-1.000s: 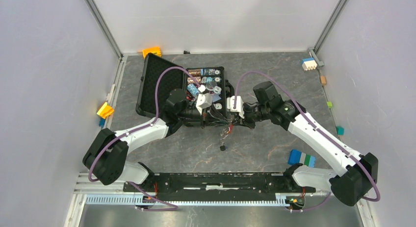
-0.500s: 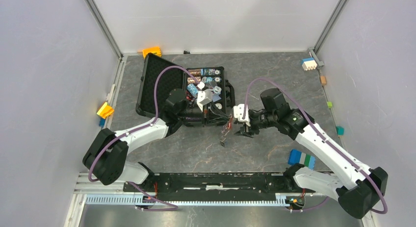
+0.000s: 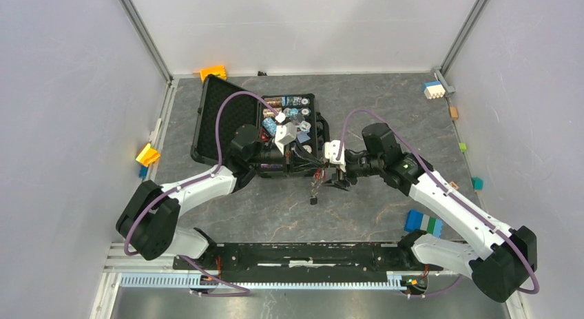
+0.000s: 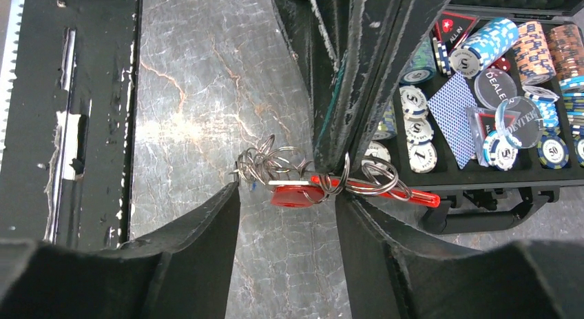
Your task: Put the keys on the keyring
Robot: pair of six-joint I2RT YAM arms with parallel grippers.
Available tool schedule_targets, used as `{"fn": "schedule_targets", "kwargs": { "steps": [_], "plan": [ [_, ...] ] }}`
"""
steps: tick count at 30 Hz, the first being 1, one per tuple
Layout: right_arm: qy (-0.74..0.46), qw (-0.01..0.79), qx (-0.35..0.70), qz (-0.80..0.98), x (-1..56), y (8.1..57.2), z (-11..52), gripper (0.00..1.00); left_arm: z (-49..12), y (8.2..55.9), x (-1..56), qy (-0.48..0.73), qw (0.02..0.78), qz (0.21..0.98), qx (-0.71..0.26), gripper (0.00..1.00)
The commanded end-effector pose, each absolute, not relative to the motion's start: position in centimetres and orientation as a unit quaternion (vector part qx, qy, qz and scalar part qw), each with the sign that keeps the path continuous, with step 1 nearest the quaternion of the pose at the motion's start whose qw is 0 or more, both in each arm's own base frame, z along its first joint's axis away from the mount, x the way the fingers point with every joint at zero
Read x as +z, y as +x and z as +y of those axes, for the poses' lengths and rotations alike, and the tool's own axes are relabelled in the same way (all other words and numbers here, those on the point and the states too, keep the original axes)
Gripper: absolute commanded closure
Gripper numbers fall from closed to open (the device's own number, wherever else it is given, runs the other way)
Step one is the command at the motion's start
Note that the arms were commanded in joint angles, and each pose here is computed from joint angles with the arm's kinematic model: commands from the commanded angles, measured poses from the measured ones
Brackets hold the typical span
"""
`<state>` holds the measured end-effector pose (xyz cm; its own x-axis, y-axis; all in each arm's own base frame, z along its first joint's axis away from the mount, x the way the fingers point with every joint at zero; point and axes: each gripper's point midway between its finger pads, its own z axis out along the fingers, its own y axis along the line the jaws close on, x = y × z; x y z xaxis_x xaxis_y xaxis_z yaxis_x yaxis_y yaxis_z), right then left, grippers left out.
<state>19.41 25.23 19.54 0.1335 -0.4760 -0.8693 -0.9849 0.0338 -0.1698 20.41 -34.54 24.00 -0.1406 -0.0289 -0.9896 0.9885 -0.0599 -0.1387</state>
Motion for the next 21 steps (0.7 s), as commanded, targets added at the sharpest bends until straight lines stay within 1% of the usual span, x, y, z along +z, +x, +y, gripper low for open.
{"fn": "schedule_targets", "kwargs": {
  "steps": [1,6,9,12,21],
  "plan": [
    [-0.616,0.445,0.309,0.572,21.0,20.2,26.1,0.44,-34.5,20.6,27.0,0.467,0.491,0.48,-0.557,0.98],
    [-0.612,0.445,0.31,0.575,21.0,20.3,26.2,0.57,-34.5,20.6,27.0,0.467,0.491,0.481,-0.557,0.98],
    [-0.609,0.448,0.304,0.579,21.1,20.5,26.1,0.68,-34.4,20.6,26.8,0.469,0.49,0.482,-0.555,0.98],
    [-0.607,0.451,0.296,0.584,21.2,20.8,25.8,0.74,-34.4,20.5,26.6,0.472,0.49,0.482,-0.553,0.98],
    [-0.616,0.448,0.269,0.59,21.7,21.1,24.7,0.81,-34.2,20.3,25.9,0.49,0.488,0.478,-0.541,0.98]
  ]
}}
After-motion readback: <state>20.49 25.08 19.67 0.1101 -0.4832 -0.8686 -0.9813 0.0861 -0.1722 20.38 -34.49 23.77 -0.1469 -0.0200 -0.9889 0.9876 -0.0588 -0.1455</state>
